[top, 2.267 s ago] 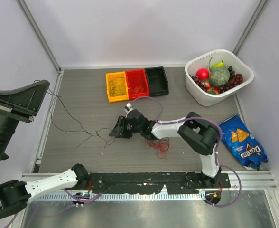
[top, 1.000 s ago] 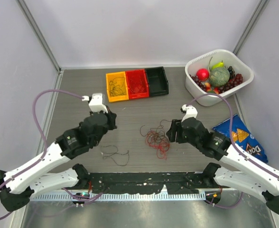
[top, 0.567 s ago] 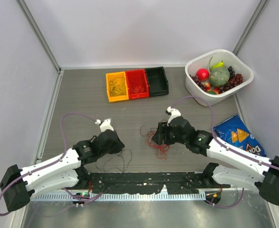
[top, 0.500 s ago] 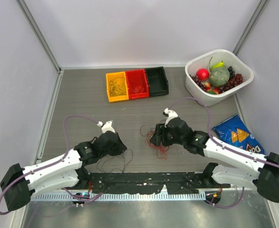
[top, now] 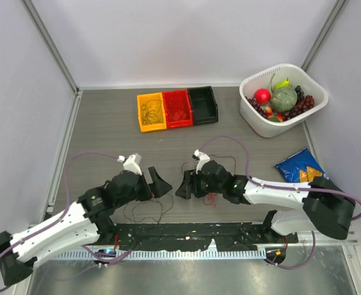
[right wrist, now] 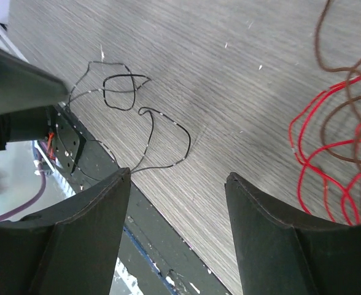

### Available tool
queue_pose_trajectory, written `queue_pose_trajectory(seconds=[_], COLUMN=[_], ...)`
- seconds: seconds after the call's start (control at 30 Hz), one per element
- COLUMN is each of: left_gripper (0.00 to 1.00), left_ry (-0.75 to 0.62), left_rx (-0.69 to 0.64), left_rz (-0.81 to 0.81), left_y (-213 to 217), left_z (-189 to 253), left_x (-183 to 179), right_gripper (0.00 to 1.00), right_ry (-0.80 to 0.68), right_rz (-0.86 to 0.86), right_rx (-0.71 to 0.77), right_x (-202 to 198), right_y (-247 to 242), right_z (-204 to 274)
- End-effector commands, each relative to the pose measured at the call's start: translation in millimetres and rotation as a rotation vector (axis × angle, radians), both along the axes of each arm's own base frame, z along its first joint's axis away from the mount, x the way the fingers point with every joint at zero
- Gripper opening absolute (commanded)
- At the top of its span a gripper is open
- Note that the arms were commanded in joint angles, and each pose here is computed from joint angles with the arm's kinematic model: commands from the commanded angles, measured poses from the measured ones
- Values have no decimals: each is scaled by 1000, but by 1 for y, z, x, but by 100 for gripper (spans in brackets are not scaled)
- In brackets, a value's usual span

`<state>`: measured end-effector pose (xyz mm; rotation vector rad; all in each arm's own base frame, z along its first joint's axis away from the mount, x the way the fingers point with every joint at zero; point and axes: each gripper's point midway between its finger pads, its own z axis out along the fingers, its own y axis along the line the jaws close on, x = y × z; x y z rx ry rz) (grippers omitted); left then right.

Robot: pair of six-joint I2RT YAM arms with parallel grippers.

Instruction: Untangle the cables

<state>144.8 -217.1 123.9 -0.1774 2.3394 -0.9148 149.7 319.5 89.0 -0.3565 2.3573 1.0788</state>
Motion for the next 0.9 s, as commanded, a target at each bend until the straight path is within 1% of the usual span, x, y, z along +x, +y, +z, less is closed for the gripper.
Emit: queue_pose_trajectory(seconds=[0.0,0.03,0.13,0.17,0.2,0.27,0.33,0.37,0.43,0.53,0.57,0.6,0.63,0.67,0.7,0.73,0.8,0.87], left_gripper=[100,100,100,100,100,100,100,100,100,100,100,100,100,100,100,100,100,100], left_ry=[-93,-98,-145,-165,-182,-211,-225,-227,-229,-233,-234,-240,-245,-252,-261,-270,-284,-294], left_rx=[-63,-52,-68,-87,-103,-141,-164,-170,-171,-162,-154,-152,-144,-146,-147,-149,-156,-165], left_rz=[57,73,131,144,154,166,165,161,154,134,132,131,134,138,143,146,160,165], left_y=[25,35,58,64,68,73,75,74,74,74,75,77,80,83,86,88,94,97], left_z=[45,48,67,75,81,92,97,99,100,101,100,102,102,103,105,106,108,110], left_x=[-2,-6,-8,-10,-10,-12,-13,-14,-15,-17,-18,-19,-19,-20,-20,-21,-21,-23], right_gripper=[68,68,68,68,68,68,68,68,68,67,66,66,66,65,64,63,61,62], right_ry=[-17,-14,78,98,107,98,59,31,32,39,20,10,-29,-64,-77,-101,-129,-152], right_rz=[-21,-30,-86,-149,-176,-219,-271,-316,-369,-393,-405,-412,-429,-441,-451,-462,-446,-433], right_rx=[63,66,96,113,124,127,100,75,37,-51,-63,-105,-124,-173,-174,-221,-293,-315], right_x=[3,2,-6,-4,-3,-1,7,14,24,29,32,31,34,34,37,39,40,39], right_y=[36,41,59,64,67,76,82,85,91,102,111,108,112,107,112,107,105,103], right_z=[12,11,-2,-9,-10,-15,-21,-26,-36,-52,-53,-58,-58,-65,-59,-64,-71,-68])
